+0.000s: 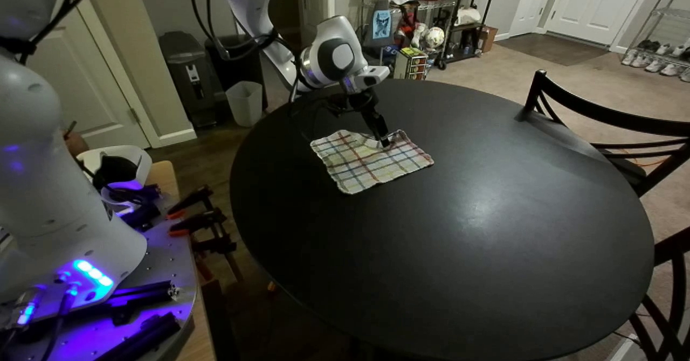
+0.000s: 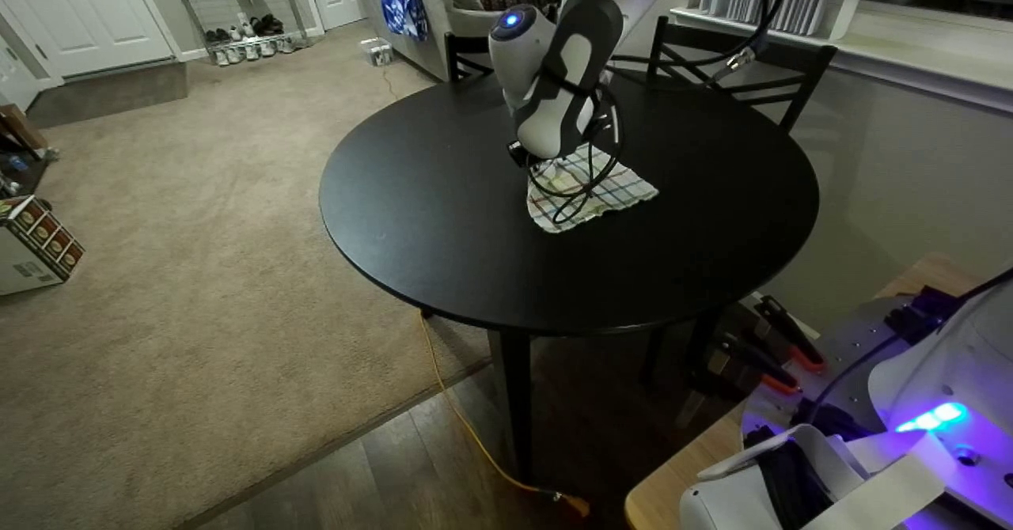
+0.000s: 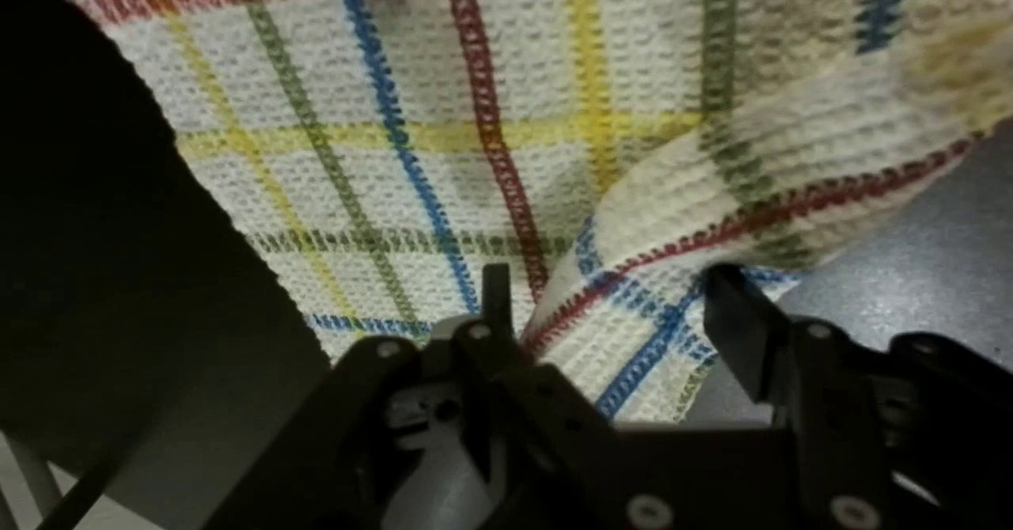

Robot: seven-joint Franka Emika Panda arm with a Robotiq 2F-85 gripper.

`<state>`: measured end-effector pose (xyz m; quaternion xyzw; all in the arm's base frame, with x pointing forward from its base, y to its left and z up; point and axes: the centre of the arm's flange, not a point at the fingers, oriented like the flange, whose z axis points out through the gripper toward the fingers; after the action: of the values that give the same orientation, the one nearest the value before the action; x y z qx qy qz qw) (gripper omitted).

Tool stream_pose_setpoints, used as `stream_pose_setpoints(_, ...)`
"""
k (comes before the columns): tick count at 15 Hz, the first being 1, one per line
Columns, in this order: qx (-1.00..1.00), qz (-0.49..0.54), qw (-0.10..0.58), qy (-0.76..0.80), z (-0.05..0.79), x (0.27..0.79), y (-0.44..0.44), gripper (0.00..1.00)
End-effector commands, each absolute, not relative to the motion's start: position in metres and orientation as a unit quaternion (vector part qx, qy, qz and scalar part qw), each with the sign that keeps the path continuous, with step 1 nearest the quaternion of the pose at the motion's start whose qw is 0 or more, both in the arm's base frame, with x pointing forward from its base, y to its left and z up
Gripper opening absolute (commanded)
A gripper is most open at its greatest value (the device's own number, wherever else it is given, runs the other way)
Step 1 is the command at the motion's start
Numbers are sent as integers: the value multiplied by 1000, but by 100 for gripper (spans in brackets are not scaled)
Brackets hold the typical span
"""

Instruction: Unfold the tea towel forwards on the table

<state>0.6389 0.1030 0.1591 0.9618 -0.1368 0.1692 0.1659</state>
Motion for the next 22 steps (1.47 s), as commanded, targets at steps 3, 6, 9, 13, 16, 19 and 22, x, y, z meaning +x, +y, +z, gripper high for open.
stream_pose_setpoints(3, 976, 131, 35, -170, 190, 648, 74, 100)
stream_pose_setpoints(6, 974, 115, -30, -195, 199, 651, 61, 100)
stream_pose_setpoints(9, 968, 109, -65, -218, 203, 654, 49, 100)
stream_pose_setpoints(13, 956, 110, -82, -260, 198, 658, 26, 100)
stream_pose_setpoints(16, 948, 110, -90, -286, 197, 660, 9, 100)
stream_pose_setpoints(19, 943, 113, -89, -300, 194, 662, 0, 100)
stream_pose_setpoints(22, 938, 126, -80, -314, 190, 668, -9, 100)
